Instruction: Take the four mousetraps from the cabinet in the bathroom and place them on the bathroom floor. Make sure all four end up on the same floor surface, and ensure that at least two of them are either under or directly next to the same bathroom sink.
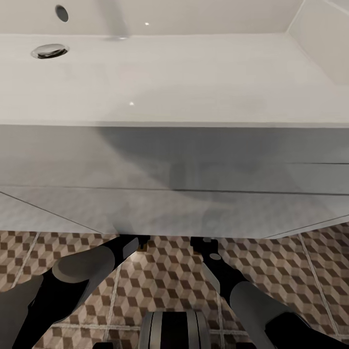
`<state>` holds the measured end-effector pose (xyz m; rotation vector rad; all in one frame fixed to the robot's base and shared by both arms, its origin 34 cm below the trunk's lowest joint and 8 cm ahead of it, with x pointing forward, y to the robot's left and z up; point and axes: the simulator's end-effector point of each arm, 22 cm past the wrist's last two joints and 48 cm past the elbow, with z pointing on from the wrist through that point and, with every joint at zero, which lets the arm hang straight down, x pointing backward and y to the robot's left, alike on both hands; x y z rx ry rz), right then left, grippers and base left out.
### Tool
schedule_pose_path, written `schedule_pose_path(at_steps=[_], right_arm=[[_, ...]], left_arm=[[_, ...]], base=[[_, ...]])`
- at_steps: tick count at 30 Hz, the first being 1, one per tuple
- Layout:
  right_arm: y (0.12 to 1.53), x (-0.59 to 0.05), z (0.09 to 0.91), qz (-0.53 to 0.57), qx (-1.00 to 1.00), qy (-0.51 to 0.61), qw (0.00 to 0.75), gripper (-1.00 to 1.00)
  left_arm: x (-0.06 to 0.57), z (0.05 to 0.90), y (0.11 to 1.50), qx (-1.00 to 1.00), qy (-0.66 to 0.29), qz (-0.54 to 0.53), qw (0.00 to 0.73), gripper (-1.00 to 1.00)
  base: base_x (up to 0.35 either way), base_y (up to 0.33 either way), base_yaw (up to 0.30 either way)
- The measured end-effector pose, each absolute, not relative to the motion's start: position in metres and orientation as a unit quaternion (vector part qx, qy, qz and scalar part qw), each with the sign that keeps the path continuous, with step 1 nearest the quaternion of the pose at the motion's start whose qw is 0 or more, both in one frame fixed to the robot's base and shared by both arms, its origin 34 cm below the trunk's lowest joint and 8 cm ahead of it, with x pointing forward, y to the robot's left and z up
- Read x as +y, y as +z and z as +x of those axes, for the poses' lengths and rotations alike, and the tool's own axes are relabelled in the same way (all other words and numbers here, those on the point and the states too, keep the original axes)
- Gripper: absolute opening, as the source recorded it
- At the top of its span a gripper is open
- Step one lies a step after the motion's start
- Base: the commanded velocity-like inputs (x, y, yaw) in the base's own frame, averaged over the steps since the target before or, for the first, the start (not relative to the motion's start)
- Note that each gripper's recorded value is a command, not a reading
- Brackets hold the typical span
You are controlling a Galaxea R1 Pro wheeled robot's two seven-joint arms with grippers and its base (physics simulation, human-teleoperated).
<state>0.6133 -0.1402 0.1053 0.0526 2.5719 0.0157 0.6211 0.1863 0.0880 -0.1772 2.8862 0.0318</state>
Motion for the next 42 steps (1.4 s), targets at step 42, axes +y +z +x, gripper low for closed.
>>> schedule_pose_path(at_steps=[42], right_arm=[[0.087, -0.139, 0.600, 0.020, 0.964, 0.006, 0.265, -1.00]], left_arm=[[0.192, 0.623, 0.074, 0.991, 0.015, -0.062, 0.119, -1.00]], base=[[0.000, 0.000, 0.008]])
